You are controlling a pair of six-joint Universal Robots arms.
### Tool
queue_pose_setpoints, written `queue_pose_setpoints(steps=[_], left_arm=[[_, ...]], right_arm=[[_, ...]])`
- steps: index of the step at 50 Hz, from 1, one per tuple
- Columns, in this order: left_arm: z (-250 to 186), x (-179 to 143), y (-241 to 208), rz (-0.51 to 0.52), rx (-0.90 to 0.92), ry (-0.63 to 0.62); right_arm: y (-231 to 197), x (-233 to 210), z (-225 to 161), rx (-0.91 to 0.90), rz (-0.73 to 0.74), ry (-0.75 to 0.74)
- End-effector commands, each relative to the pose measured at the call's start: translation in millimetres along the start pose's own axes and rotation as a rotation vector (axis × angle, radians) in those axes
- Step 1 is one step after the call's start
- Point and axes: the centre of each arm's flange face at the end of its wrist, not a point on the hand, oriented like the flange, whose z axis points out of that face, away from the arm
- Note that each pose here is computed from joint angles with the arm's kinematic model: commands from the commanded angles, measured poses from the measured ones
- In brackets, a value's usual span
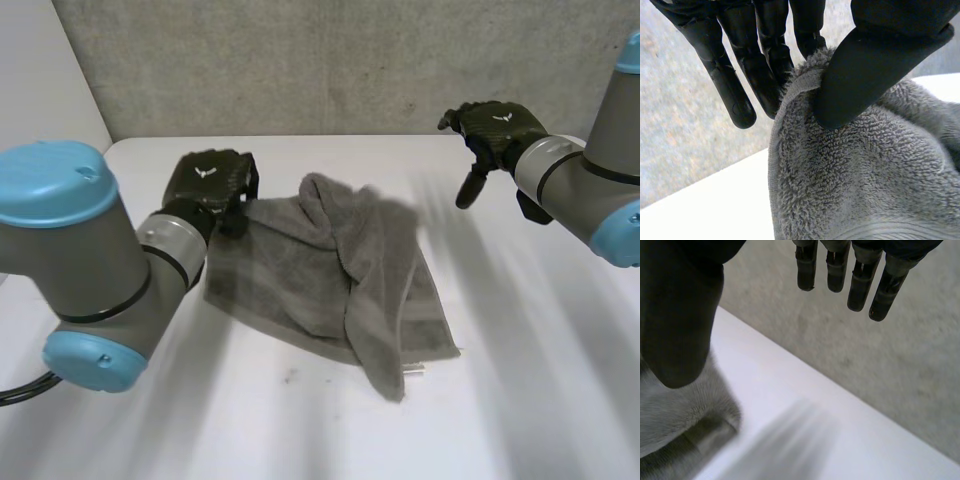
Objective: Fold the towel.
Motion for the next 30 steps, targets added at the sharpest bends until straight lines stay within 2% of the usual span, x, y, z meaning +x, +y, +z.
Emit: queue_pose_setpoints(steps=[1, 9, 12, 14, 18, 25, 30], left_arm=[[-2, -2, 31, 0.0, -0.094, -0.004], [-16, -16, 25, -0.008, -0.095, -0.039], [-23, -16, 20, -0.009, -0.083, -0.039], [-26, -16, 17, -0.008, -0.076, -0.038], [-33, -14, 12, -0.008, -0.062, -0.033], [-38, -14, 13, -0.008, -0.068, -0.032], [-40, -14, 16, -0.008, -0.079, -0.031]], right_arm=[[16, 1, -15, -0.129, 0.009, 0.048], [35, -15, -59, -0.219, 0.018, 0.013], [45, -32, -78, -0.236, 0.028, -0.042], [55, -59, -93, -0.236, 0.026, -0.115], [67, -76, -101, -0.234, 0.029, -0.145], [87, -104, -109, -0.237, 0.188, -0.179], [102, -115, -103, -0.239, 0.21, -0.172]])
